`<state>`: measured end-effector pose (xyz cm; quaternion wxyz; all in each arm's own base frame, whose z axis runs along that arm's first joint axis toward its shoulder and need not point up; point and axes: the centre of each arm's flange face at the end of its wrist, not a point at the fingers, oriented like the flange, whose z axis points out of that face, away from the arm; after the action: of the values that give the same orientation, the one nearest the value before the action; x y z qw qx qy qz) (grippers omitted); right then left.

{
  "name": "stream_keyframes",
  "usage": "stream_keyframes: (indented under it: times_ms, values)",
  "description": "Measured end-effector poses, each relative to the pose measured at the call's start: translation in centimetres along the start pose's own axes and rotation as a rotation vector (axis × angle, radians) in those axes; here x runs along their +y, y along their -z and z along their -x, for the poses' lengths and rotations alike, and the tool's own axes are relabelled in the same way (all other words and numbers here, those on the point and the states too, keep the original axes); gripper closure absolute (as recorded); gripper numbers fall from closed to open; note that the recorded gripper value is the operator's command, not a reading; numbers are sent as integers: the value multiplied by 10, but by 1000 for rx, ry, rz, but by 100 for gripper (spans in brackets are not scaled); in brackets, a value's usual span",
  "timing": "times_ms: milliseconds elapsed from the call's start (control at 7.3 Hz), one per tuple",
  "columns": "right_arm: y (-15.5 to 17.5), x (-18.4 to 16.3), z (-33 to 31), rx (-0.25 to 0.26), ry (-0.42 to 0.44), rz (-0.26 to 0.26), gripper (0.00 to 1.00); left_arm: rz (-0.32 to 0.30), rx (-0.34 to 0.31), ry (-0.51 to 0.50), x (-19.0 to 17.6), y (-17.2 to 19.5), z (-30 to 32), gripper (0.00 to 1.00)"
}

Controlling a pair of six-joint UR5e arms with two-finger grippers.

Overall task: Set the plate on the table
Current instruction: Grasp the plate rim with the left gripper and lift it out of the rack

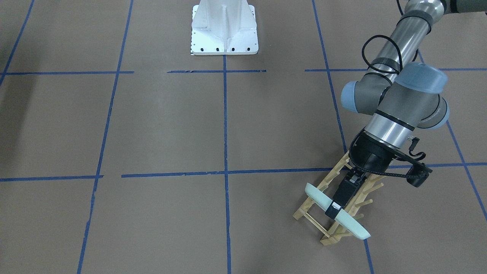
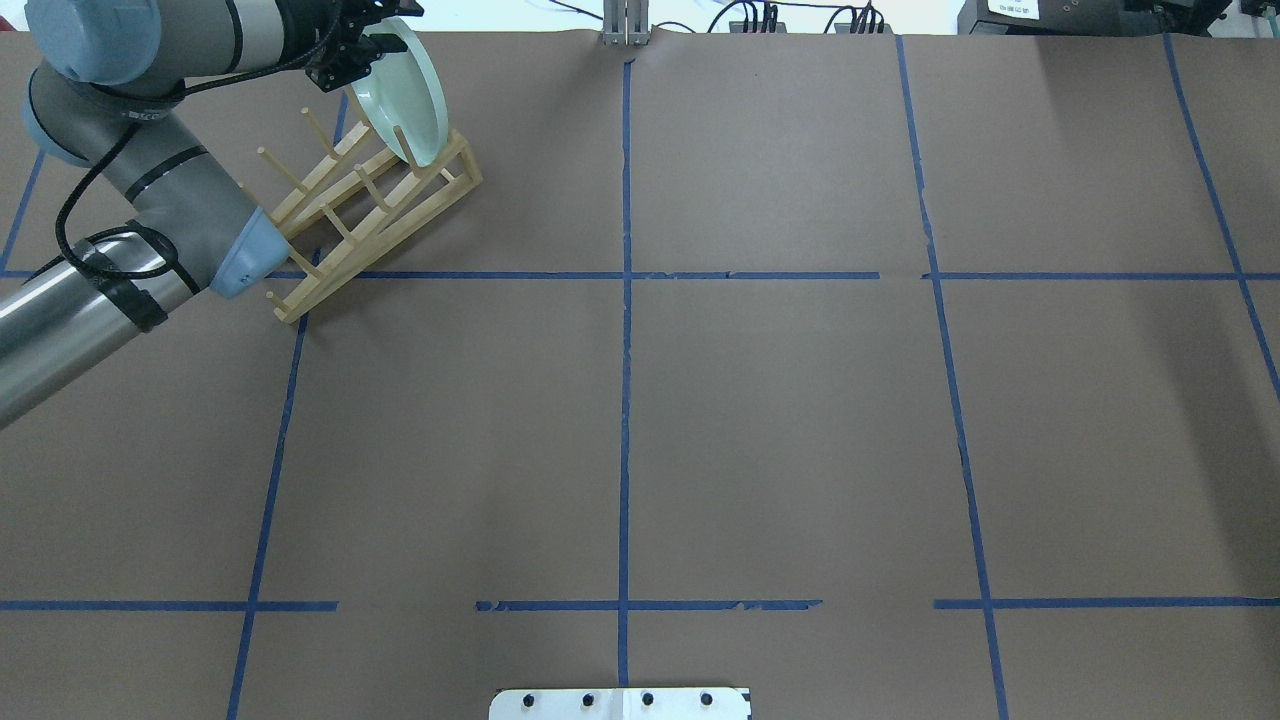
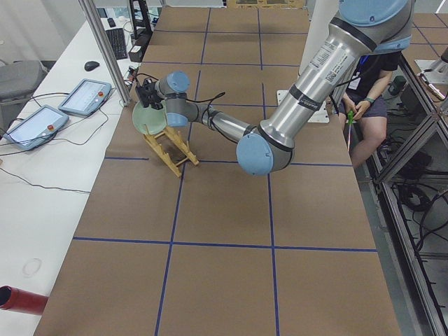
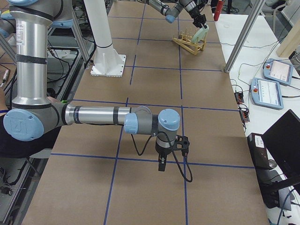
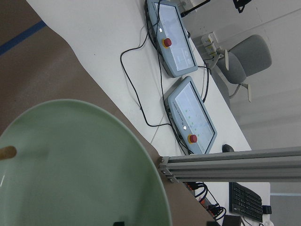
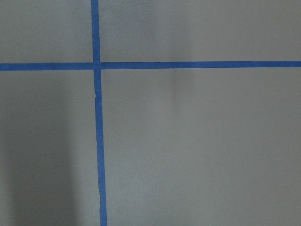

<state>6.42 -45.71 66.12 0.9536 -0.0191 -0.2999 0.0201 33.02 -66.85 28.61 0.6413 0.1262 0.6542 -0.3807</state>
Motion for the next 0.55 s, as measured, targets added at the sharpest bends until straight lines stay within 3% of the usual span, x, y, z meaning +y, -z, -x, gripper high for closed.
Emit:
stream_keyframes:
  times_ms: [548]
  values:
    - [0,0,0,0,0,0,0,13,10,-73,-30,22,-11,100]
